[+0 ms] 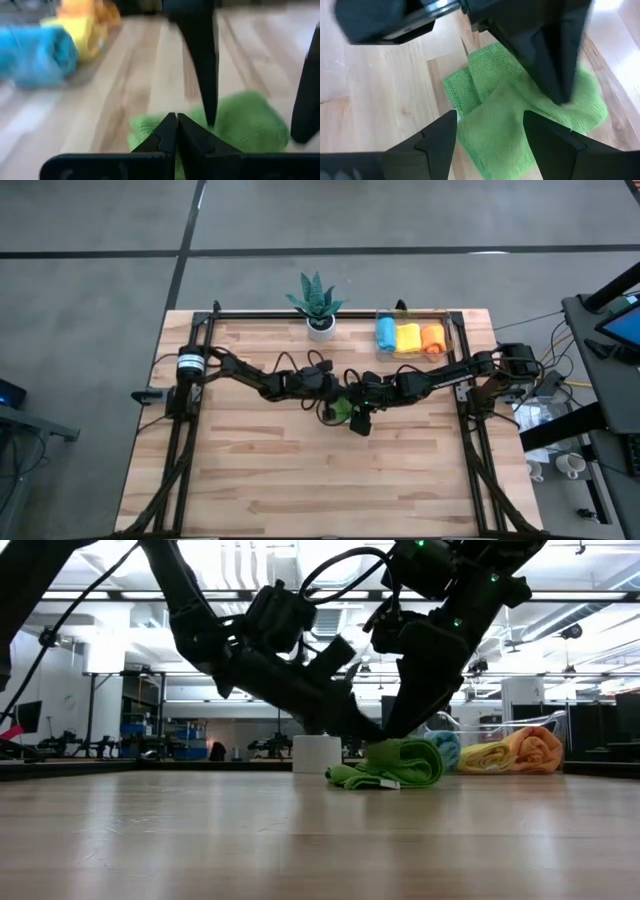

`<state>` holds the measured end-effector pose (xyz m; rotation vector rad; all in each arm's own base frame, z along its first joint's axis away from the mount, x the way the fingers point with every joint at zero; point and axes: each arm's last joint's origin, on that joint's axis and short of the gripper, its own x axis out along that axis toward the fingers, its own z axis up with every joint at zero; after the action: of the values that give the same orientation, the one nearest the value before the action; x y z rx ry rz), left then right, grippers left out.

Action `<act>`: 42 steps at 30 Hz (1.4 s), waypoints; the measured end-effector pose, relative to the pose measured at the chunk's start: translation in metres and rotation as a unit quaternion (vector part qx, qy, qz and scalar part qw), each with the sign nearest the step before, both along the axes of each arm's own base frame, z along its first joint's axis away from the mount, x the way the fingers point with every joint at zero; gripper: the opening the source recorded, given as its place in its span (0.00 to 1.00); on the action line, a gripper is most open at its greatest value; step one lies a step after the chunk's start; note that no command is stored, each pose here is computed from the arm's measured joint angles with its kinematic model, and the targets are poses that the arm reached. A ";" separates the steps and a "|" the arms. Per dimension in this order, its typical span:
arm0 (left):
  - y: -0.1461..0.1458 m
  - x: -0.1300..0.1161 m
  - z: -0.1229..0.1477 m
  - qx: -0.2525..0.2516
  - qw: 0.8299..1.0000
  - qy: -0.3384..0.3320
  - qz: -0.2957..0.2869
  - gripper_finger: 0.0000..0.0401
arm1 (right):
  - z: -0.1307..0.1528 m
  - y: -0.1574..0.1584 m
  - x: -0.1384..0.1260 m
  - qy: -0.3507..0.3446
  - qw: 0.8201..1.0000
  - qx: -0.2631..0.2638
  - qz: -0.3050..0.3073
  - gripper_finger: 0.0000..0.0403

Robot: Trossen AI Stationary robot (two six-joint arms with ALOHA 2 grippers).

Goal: Roll microfiber towels into tight, uniform cylinder then place into a basket
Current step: Roll the green microfiber cloth

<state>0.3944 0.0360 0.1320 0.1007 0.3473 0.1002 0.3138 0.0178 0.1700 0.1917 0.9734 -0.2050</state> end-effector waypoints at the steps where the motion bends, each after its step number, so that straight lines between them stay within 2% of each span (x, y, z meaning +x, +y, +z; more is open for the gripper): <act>1: 0.000 -0.001 -0.002 -0.001 1.000 0.013 0.000 0.00 | 0.000 0.000 0.000 0.000 1.000 0.000 0.000 0.56; 9: -0.001 -0.008 -0.012 0.001 0.998 0.061 0.013 0.00 | 0.000 0.000 0.000 0.001 1.000 -0.002 0.003 0.56; 15: 0.001 -0.012 -0.016 0.014 0.997 0.071 0.036 0.00 | -0.004 -0.001 -0.005 0.017 0.998 -0.039 0.049 0.56; 19: 0.001 -0.013 -0.018 0.017 0.996 0.085 0.035 0.00 | -0.007 -0.003 -0.015 0.003 0.997 -0.066 0.051 0.55; 23: 0.001 -0.014 -0.018 0.026 0.995 0.092 0.032 0.00 | -0.007 -0.003 -0.032 -0.052 0.995 -0.067 0.047 0.52; 26: 0.001 -0.014 -0.018 0.026 0.995 0.091 0.033 0.00 | -0.008 -0.002 -0.046 -0.125 0.989 -0.067 0.049 0.49; 32: 0.001 -0.013 -0.017 0.026 0.995 0.089 0.033 0.00 | -0.018 -0.003 -0.065 -0.297 0.948 -0.095 0.062 0.46; 37: 0.001 -0.013 -0.017 0.026 0.995 0.089 0.033 0.00 | -0.040 -0.009 -0.068 -0.326 0.935 -0.122 0.064 0.42; 42: 0.001 -0.013 -0.017 0.026 0.995 0.088 0.033 0.00 | -0.069 -0.008 -0.051 -0.276 0.948 -0.133 0.082 0.23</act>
<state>0.3818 0.0366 0.1154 0.1497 0.5241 0.1662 0.2630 0.0102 0.1014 -0.0807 0.3924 -0.1167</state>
